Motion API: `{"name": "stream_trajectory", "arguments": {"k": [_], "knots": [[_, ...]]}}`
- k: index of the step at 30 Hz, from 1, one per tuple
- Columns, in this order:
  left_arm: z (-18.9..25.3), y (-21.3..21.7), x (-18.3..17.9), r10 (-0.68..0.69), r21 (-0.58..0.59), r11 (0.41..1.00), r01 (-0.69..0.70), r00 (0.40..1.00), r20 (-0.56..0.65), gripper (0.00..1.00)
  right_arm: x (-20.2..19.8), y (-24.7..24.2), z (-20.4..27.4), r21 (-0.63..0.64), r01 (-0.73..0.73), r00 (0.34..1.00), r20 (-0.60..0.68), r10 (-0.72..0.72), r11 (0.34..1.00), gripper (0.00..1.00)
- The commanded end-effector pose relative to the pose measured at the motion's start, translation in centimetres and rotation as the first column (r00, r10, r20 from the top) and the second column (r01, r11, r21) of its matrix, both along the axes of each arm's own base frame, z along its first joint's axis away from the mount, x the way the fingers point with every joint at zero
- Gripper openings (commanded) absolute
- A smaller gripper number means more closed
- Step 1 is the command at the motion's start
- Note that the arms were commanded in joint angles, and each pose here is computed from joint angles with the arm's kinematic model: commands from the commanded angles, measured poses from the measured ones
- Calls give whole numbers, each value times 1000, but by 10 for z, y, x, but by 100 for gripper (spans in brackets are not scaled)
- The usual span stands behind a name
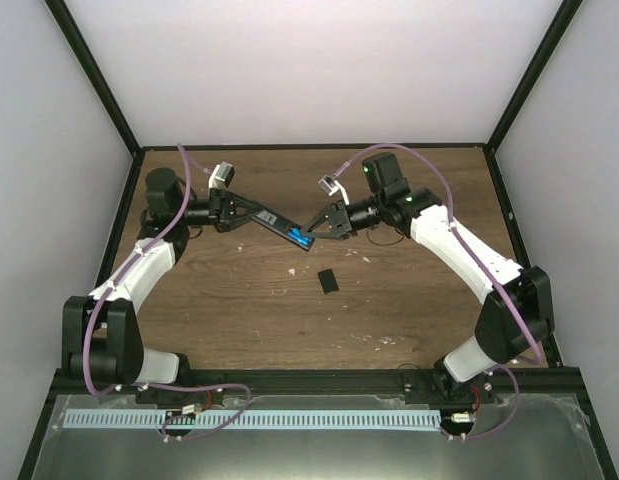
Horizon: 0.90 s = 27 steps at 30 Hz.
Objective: Load the batteries into the remote control
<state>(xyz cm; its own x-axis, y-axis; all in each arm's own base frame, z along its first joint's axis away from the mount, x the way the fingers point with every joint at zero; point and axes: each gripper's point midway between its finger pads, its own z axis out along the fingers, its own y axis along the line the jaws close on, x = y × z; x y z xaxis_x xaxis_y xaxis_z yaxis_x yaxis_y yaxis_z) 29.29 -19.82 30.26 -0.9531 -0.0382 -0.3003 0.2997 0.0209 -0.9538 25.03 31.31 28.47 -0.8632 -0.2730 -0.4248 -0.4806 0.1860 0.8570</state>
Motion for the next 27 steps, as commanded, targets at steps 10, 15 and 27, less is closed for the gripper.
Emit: {"name": "stream_trajectory", "arguments": {"k": [10,15,27], "knots": [[1,-1,-3,-17,-2,1000,17,999,31,0,1,10,6,4,-22,999,32,22,1000,24],[1,-1,-3,-17,-2,1000,17,999,32,0,5,13,6,3,-13,999,50,13,1000,22],[3,-2,-3,-19,-3,1000,19,999,32,0,6,17,6,3,-15,997,70,14,1000,17]]}}
